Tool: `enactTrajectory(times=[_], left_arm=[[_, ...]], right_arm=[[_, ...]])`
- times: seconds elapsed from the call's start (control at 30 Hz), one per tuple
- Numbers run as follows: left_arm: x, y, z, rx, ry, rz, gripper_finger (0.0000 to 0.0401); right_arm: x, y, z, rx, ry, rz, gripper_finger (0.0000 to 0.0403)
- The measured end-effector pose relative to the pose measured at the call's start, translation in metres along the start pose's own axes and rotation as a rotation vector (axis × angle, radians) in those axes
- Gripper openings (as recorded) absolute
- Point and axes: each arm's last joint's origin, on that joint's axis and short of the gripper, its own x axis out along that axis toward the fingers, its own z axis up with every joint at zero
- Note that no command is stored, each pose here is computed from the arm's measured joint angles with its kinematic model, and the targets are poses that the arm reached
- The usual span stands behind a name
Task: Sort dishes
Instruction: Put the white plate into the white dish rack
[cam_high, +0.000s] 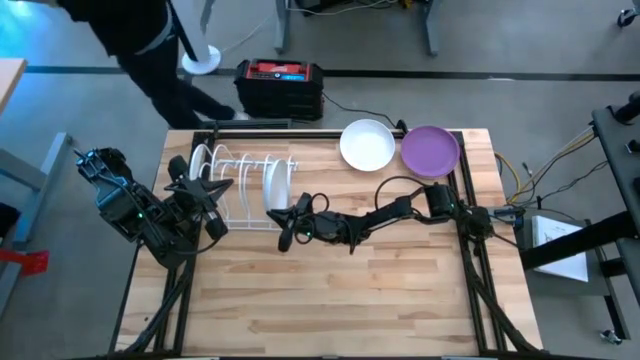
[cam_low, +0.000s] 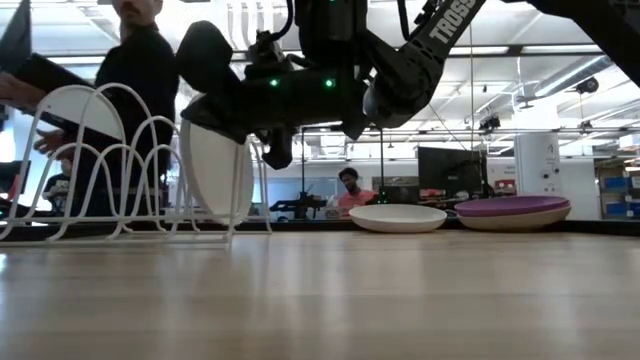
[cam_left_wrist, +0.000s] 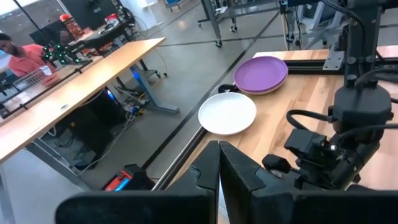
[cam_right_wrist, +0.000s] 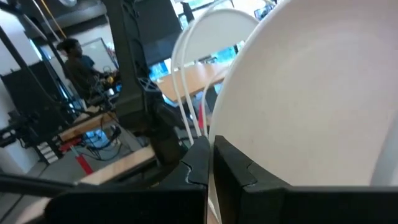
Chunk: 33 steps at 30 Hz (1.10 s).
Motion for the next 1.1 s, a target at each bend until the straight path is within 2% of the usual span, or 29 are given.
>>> enactTrajectory(times=[0.73, 1.1], left_arm=[[0.0005, -0.0011, -0.0011, 0.006, 0.000, 0.001, 0.0000], [0.0005, -0.0014, -0.0009, 0.001, -0.001, 0.000, 0.0000]], right_arm=[[-0.0011, -0.0025, -0.0045, -0.050, 0.033, -0.012, 0.0000], [-0.0011, -0.0024, -0.0043, -0.049, 0.032, -0.011, 0.0039]])
